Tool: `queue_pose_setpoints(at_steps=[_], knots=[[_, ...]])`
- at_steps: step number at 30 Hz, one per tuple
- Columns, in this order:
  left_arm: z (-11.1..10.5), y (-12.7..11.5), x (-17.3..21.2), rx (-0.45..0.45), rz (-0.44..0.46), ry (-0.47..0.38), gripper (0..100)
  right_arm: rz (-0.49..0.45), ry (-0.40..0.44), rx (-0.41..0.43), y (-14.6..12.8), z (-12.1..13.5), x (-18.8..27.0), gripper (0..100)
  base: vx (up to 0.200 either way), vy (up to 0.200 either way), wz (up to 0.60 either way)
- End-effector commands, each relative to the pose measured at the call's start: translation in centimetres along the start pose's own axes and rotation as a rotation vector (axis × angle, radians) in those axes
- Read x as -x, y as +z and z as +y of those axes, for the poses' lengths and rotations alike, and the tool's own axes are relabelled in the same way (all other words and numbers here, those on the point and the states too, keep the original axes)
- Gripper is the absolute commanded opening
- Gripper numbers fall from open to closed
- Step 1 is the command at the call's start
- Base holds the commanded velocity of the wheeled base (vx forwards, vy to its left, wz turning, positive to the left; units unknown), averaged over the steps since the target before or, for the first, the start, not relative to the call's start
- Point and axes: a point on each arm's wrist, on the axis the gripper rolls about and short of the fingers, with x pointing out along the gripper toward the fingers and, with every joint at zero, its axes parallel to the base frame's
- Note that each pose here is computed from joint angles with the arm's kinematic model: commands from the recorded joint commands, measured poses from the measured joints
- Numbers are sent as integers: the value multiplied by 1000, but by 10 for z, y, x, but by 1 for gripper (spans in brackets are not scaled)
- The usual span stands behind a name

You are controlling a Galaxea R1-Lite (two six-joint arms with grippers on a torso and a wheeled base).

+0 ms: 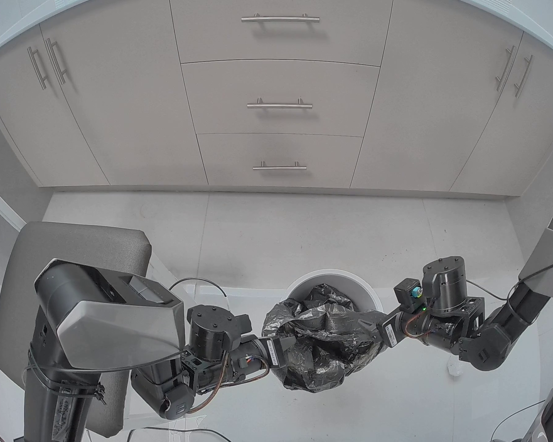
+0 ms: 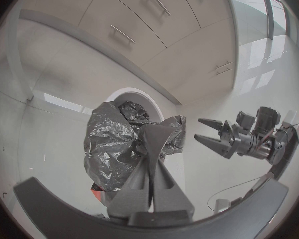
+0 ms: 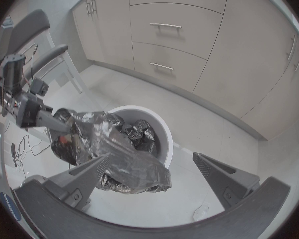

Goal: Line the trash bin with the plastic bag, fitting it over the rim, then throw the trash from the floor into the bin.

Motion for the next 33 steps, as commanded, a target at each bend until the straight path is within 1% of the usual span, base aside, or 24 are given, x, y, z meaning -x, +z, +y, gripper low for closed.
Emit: queue_pose_setpoints(at_steps=[1, 6, 10, 13, 14, 16, 21, 24, 27, 33], knots=[[-5, 6, -4, -3, -29, 22, 0, 70, 22, 23, -19, 7, -9, 100, 0, 0, 0], [-12, 14, -5, -18, -73, 66, 0, 61, 30, 50, -18, 8, -1, 100, 0, 0, 0], [-19, 13, -7, -34, -94, 76, 0, 63, 48, 53, -20, 9, 0, 100, 0, 0, 0], [-23, 10, -10, -95, -117, 127, 0, 66, 67, 54, -21, 11, -1, 100, 0, 0, 0], [-24, 10, -13, -124, -140, 159, 0, 70, 69, 53, -22, 11, -4, 100, 0, 0, 0], [-26, 9, -14, -140, -156, 178, 0, 84, 76, 48, -26, 12, -9, 100, 0, 0, 0], [-29, 6, -15, -151, -153, 175, 0, 64, 79, 30, -32, 13, -25, 100, 0, 0, 0], [-29, 6, -16, -164, -159, 185, 0, -11, 51, 8, -39, 12, -41, 100, 0, 0, 0], [-29, 6, -16, -191, -156, 192, 0, -44, 38, -13, -44, 14, -50, 100, 0, 0, 0], [-29, 8, -17, -201, -180, 212, 0, -35, 41, -19, -51, 16, -58, 100, 0, 0, 0]])
